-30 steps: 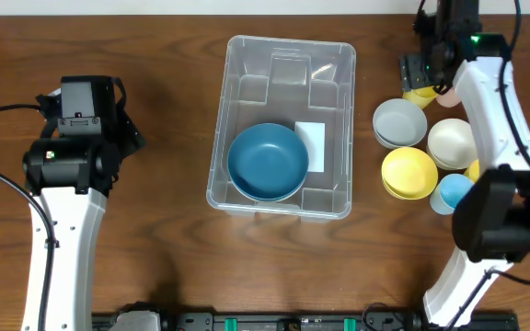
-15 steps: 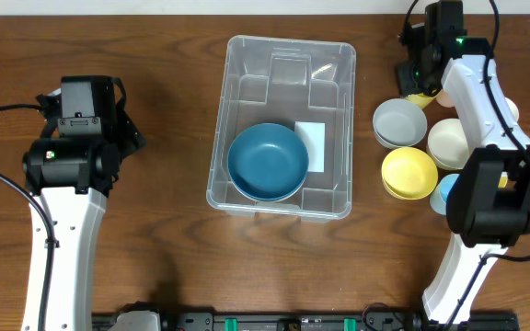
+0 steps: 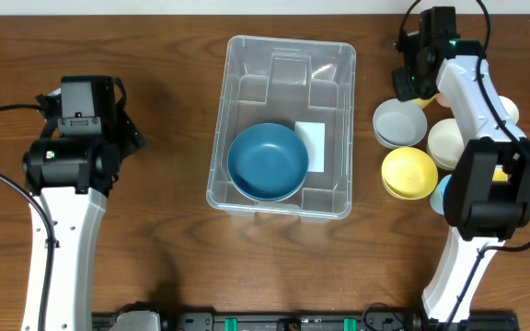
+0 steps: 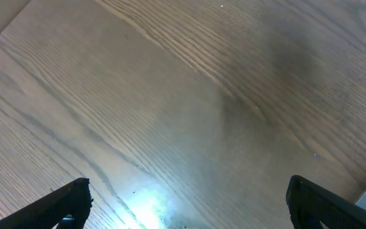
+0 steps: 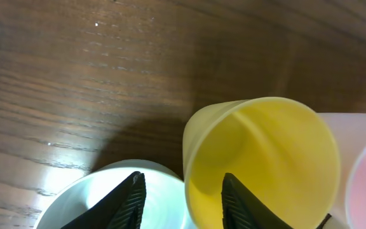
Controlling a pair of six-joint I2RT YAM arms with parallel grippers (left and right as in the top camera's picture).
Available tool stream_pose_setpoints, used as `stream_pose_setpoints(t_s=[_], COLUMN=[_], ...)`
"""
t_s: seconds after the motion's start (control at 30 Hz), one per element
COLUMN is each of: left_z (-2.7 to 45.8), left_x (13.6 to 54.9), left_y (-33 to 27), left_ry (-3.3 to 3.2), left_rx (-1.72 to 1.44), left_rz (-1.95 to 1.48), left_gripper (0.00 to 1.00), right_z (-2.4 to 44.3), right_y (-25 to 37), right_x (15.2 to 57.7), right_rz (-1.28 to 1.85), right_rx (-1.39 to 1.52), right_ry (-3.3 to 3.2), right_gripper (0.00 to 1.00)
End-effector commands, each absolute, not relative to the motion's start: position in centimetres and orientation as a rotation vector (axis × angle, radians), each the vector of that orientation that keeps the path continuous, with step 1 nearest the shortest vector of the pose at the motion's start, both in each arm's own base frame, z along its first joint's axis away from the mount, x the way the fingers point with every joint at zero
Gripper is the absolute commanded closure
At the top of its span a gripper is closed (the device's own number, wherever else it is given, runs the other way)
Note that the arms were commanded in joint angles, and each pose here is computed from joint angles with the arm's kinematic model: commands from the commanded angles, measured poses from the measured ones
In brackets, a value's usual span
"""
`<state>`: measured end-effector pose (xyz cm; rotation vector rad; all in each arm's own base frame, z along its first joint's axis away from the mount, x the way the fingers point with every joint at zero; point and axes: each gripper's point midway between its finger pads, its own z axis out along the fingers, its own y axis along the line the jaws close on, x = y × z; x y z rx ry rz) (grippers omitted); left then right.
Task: Pack container
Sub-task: 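Lower the right gripper and grasp the yellow cup's rim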
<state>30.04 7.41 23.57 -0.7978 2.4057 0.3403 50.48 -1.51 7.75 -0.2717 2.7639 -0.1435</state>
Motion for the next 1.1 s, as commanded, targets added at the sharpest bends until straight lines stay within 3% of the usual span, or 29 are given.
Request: stream_pose_setpoints(t_s=[0.0, 0.5, 0.87, 1.07], left_z=[23.9, 23.9, 23.9, 23.9], left_x=[29.8, 29.8, 29.8, 29.8], left_y=[7.8, 7.8, 7.8, 7.8], left_ry=[2.393, 2.393, 2.393, 2.393], left_rx=[-0.8, -0.8, -0.8, -0.8], left_rz=[0.367, 0.367, 0.367, 0.367], left_gripper=[0.02, 0.02, 0.02, 0.02], right_z=[6.8, 5.3, 5.3, 5.6], right_y=[-1.8, -2.5, -2.5, -2.5], right_x=[50.3, 50.0, 50.8, 51.1], right_rz=[-0.172, -0.224, -0.23, -0.232], right_rx=[-0.272, -0.26, -0.238, -0.227], right_ry=[2.777, 2.776, 2.741, 2.727], right_gripper=[0.58, 0.63, 0.99, 0.99])
